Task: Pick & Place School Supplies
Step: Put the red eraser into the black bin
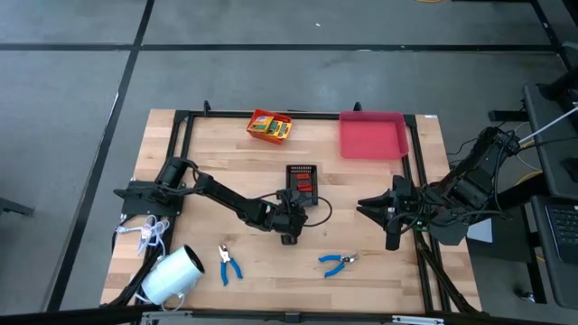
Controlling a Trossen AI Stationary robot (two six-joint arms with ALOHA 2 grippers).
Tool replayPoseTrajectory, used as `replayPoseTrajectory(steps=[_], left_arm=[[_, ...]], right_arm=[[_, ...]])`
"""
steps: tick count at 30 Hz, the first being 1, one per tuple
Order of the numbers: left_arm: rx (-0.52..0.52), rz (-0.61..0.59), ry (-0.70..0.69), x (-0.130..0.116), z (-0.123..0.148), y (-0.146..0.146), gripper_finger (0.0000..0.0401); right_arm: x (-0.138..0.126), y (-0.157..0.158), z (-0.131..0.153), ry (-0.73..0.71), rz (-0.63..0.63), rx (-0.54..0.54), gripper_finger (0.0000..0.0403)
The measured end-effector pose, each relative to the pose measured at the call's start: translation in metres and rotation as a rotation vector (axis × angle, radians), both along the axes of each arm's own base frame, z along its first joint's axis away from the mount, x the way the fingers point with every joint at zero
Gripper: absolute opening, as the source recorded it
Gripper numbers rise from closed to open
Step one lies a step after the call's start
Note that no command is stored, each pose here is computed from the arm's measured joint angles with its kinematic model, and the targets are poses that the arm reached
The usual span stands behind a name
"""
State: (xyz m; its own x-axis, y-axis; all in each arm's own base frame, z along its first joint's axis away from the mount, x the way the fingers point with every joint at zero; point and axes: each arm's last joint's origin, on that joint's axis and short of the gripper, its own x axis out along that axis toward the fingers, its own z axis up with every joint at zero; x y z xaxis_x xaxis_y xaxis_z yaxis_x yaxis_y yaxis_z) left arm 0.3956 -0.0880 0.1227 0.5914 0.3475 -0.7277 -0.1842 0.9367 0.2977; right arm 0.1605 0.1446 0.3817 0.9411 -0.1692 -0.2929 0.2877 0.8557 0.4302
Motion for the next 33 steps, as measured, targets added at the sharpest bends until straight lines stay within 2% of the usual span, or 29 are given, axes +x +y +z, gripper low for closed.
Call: replayPoseTrajectory(steps=[18,20,23,25,29,33], left_arm=[[-0.064,0.039,-0.006,-0.004,-0.009,-0.017,0.0096],[-0.077,0.038,-0.005,-0.004,-0.009,-0.017,0.0084],[-0.108,0.029,0.003,-0.003,-0.009,-0.015,0.0031],[-0.139,0.017,0.008,-0.003,-0.007,-0.014,0.0017],[-0.171,-0.014,0.003,-0.002,0.004,-0.015,0.0017],[-0.147,-0.071,-0.118,0.005,0.048,-0.020,0.0017]], right_arm=[[0.000,0.000,0.000,0.002,0.004,-0.002,0.0091],[0.000,0.000,0.000,0.002,0.004,-0.001,0.0091],[0.000,0.000,0.000,0.002,0.004,-0.002,0.0091],[0.000,0.000,0.000,0.002,0.005,-0.002,0.0091],[0.000,0.000,0.000,0.002,0.005,-0.002,0.0091],[0.000,0.000,0.000,0.003,0.006,-0.006,0.0091]])
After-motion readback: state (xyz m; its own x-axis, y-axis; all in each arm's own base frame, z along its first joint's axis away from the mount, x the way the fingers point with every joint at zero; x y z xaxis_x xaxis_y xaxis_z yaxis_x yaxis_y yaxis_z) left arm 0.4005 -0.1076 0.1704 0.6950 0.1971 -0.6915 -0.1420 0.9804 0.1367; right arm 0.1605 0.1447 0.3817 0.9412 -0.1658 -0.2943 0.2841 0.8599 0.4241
